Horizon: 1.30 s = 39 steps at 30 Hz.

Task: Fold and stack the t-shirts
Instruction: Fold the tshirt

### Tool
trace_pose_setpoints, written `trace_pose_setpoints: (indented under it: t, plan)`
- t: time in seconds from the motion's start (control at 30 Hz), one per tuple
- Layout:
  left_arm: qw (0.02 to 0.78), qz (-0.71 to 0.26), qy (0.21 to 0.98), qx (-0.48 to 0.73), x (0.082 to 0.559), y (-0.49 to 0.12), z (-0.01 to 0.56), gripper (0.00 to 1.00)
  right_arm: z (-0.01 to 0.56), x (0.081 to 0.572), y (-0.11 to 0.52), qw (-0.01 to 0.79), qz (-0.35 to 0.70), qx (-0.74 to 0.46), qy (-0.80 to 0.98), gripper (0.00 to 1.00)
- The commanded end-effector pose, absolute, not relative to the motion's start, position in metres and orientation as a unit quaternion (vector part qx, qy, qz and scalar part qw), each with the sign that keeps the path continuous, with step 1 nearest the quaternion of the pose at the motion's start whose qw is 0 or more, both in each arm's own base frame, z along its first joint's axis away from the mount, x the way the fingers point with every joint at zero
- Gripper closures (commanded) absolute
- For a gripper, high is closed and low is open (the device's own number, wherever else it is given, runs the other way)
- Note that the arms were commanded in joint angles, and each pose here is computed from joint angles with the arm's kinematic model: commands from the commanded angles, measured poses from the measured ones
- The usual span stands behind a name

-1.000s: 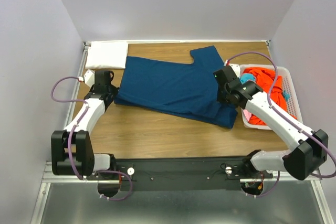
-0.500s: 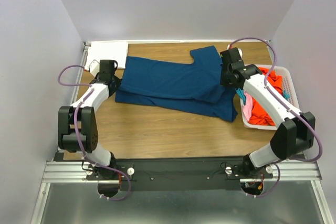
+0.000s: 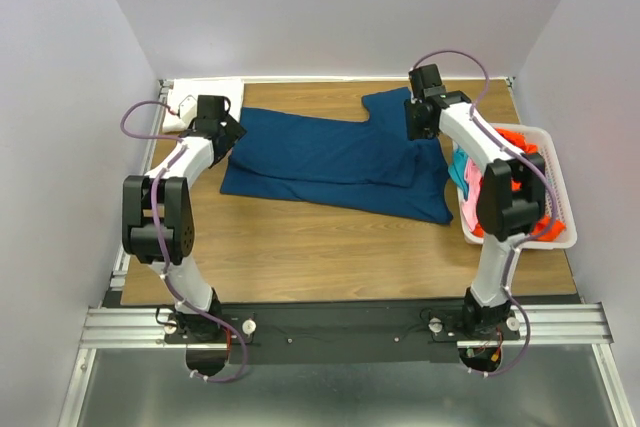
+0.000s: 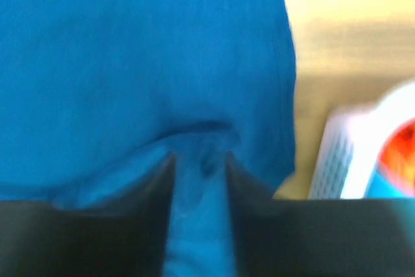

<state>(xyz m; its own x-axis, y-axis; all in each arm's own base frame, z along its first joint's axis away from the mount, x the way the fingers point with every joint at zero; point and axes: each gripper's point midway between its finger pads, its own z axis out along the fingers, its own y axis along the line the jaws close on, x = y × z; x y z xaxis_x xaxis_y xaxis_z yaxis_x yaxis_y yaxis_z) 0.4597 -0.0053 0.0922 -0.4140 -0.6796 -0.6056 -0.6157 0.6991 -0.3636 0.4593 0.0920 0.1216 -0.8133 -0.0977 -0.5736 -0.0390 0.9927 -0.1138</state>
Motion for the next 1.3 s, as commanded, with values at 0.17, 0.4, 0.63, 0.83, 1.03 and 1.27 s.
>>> trace_pose_setpoints:
  t: [0.17, 0.4, 0.63, 0.83, 1.03, 1.27]
  plan:
    - [0.420, -0.044, 0.836, -0.349, 0.454, -0.014, 0.137, 0.02, 0.116, 0.479, 0.119, 0.311, 0.052, -0.035, 0.948, 0.00]
    - [0.371, -0.079, 0.883, -0.277, 0.438, -0.073, 0.093, 0.02, 0.112, 0.405, 0.144, 0.287, 0.168, -0.001, 0.943, 0.00]
    - [0.364, -0.067, 0.885, -0.283, 0.428, -0.070, 0.078, 0.02, 0.083, 0.373, 0.135, 0.254, 0.153, 0.015, 0.955, 0.04]
    - [0.366, -0.042, 0.883, -0.292, 0.428, -0.058, 0.071, 0.02, 0.052, 0.367, 0.134, 0.218, 0.141, 0.018, 0.966, 0.25]
    - [0.367, -0.039, 0.882, -0.294, 0.441, -0.056, 0.066, 0.02, 0.042, 0.381, 0.128, 0.221, 0.115, 0.024, 0.968, 0.40]
    - [0.373, -0.034, 0.875, -0.306, 0.456, -0.044, 0.064, 0.02, 0.031, 0.397, 0.128, 0.219, 0.105, 0.027, 0.970, 0.48]
